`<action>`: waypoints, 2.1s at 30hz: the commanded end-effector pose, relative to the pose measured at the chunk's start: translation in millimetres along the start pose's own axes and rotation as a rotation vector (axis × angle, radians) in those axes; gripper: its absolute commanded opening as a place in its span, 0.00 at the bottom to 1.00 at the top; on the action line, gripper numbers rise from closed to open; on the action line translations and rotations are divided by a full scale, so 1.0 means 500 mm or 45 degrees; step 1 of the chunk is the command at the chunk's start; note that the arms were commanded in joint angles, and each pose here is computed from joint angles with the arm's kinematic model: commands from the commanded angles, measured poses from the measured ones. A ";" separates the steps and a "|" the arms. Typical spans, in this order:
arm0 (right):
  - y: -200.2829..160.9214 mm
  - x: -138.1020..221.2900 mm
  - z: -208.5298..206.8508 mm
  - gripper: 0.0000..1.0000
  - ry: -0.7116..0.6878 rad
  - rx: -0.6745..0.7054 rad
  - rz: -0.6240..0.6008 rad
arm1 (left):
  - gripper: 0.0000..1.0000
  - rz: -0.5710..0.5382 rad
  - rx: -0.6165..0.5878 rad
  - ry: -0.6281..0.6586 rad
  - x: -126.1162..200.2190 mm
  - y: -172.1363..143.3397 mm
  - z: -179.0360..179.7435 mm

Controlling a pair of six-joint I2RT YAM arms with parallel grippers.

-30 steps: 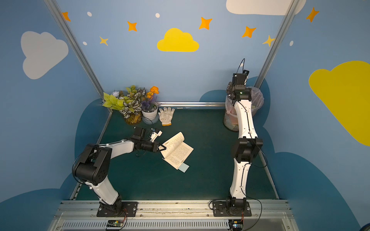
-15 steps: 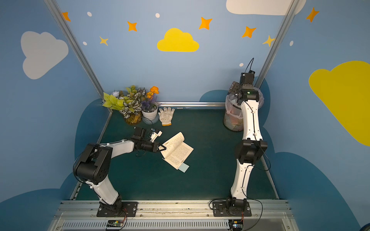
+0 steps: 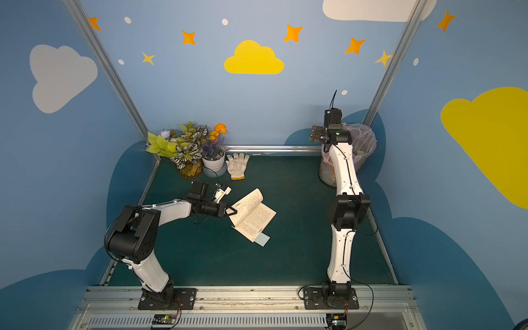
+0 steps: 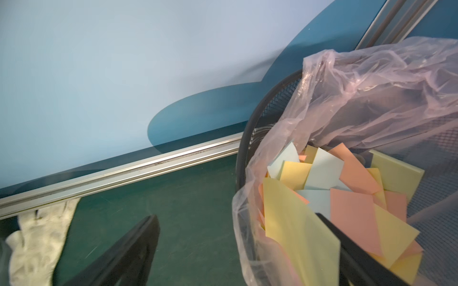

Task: Peel off the used sticky note
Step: Place the note in the trash bin, then turn the page of the book at the center of the board.

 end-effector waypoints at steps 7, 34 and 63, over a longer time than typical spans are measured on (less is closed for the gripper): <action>0.084 0.102 -0.036 0.97 0.342 -0.411 -0.113 | 0.03 0.048 0.066 0.044 -0.004 -0.020 0.027; -0.224 0.336 0.249 0.97 0.697 -0.468 0.139 | 0.03 0.045 0.091 0.056 -0.005 -0.017 0.035; -0.806 0.352 0.471 0.97 0.889 -0.822 0.785 | 0.03 0.054 0.097 0.063 -0.007 -0.017 0.040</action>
Point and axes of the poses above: each gripper's point midway between its finger pads, its own x axis back along the fingers, its own z axis along the line the jaws close on, y = z × x, the point moved 3 cm from there along x, back along the fingers, and after that the axes turned 8 degrees about x, right-handed, at the moved point
